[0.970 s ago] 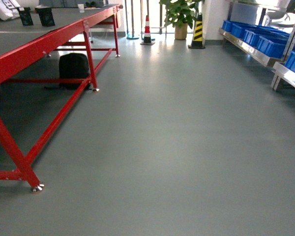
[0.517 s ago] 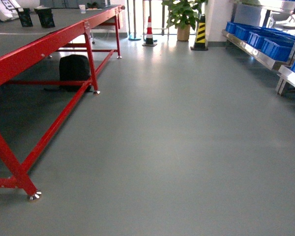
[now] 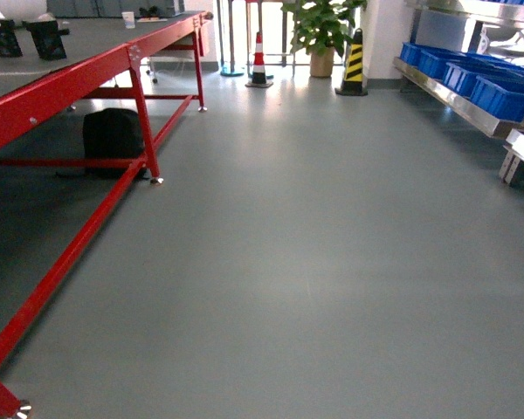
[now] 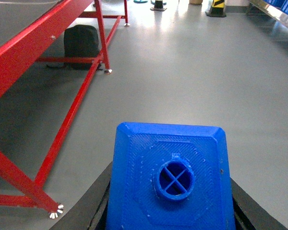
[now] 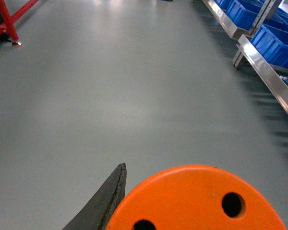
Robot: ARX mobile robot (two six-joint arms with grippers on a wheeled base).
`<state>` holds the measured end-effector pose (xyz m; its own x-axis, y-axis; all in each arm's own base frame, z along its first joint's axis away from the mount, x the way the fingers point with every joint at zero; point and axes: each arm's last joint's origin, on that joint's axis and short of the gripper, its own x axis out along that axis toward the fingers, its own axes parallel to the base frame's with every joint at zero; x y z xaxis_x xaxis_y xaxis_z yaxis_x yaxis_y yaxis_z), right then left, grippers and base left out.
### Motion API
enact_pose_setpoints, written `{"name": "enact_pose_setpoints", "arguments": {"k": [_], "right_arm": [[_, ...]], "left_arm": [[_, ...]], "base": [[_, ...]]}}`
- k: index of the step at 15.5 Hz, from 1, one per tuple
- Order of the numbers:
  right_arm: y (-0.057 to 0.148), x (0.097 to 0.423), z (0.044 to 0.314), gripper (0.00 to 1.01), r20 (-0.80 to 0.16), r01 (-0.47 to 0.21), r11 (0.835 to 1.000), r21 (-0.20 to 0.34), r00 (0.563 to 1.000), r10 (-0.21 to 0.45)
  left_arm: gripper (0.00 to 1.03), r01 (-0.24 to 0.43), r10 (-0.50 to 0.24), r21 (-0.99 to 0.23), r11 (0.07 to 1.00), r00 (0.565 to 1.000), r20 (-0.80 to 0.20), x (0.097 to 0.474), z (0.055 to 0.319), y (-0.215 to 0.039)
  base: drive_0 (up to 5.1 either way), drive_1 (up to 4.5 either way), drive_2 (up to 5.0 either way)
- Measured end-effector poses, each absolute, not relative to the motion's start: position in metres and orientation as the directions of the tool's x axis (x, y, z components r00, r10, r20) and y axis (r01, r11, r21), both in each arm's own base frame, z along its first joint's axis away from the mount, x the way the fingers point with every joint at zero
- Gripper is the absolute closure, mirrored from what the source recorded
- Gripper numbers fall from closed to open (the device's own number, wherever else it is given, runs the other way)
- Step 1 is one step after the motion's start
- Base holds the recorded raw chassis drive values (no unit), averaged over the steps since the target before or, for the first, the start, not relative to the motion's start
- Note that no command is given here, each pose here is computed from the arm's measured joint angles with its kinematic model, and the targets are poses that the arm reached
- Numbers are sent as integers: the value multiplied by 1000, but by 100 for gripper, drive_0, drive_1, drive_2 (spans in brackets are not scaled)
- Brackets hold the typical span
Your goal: Sort blue parts and orange caps into right shelf containers
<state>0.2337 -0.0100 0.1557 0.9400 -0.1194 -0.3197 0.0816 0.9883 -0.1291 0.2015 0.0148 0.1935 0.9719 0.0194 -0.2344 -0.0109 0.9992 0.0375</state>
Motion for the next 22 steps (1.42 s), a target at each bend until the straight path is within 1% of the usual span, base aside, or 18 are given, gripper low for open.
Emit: {"name": "enact_pose_setpoints", "arguments": {"k": [22], "right_arm": [[-9, 234, 156, 58, -313, 80, 988, -130, 942, -117]], "left_arm": [[59, -11, 19, 38, 999, 972, -234, 201, 193, 15]], "base": [[-7, 426, -441]]}}
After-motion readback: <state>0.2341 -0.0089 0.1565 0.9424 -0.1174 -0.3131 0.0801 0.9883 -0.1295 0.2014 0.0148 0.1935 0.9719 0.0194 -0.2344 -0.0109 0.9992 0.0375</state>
